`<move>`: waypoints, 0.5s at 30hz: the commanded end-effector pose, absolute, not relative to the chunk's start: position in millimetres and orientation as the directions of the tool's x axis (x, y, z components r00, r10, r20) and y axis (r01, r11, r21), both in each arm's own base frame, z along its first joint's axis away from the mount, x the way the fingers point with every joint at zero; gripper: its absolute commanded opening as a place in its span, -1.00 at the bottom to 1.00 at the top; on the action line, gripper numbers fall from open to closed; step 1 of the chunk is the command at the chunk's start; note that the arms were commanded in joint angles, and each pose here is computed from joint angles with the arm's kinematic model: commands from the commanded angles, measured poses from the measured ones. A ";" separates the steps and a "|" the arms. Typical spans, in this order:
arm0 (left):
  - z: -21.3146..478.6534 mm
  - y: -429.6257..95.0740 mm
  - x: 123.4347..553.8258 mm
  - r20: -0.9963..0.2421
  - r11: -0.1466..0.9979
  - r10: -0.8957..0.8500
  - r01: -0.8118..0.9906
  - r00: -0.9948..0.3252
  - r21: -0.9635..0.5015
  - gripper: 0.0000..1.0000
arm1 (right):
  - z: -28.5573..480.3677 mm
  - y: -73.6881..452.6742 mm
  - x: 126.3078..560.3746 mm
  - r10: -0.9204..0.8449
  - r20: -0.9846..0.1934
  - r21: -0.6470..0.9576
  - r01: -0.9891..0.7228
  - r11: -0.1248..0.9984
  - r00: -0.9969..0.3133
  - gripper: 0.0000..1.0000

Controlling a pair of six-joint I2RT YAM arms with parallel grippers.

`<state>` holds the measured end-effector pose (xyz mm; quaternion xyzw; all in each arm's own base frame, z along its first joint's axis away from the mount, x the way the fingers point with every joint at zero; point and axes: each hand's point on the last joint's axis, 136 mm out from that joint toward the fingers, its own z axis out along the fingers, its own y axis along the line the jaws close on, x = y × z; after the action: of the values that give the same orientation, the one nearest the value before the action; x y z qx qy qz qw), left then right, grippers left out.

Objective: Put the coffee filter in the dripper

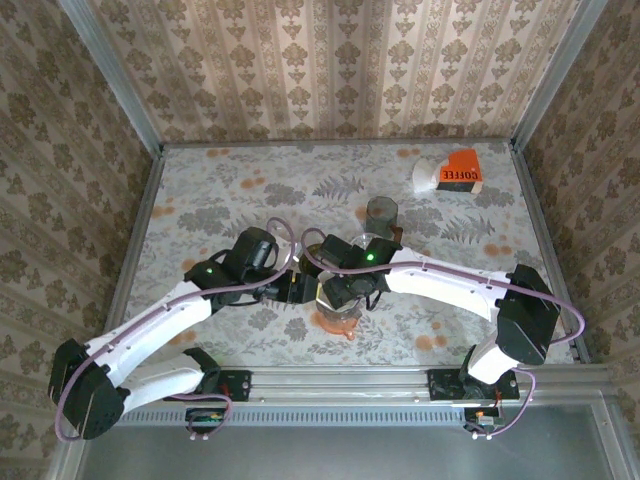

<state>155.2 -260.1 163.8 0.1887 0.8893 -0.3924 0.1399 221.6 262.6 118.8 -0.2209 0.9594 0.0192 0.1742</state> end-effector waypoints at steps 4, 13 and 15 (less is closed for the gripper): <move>164.4 -258.1 154.9 -0.392 0.637 0.211 0.430 -0.895 -0.640 0.27 | 106.9 253.3 221.3 -0.413 -0.320 -0.076 -0.411 0.908 -0.853 0.53; 179.1 -263.9 165.7 -0.452 0.616 0.170 0.453 -0.876 -0.645 0.28 | 105.9 254.3 221.1 -0.412 -0.321 -0.071 -0.412 0.908 -0.853 0.53; 177.0 -265.1 167.7 -0.450 0.621 0.170 0.450 -0.877 -0.642 0.24 | 106.2 254.6 221.2 -0.410 -0.323 -0.069 -0.411 0.909 -0.853 0.53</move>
<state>162.3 -260.3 170.9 0.1733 0.8877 -0.3954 0.1600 222.5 264.1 117.8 -0.2168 0.9598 0.0228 0.1767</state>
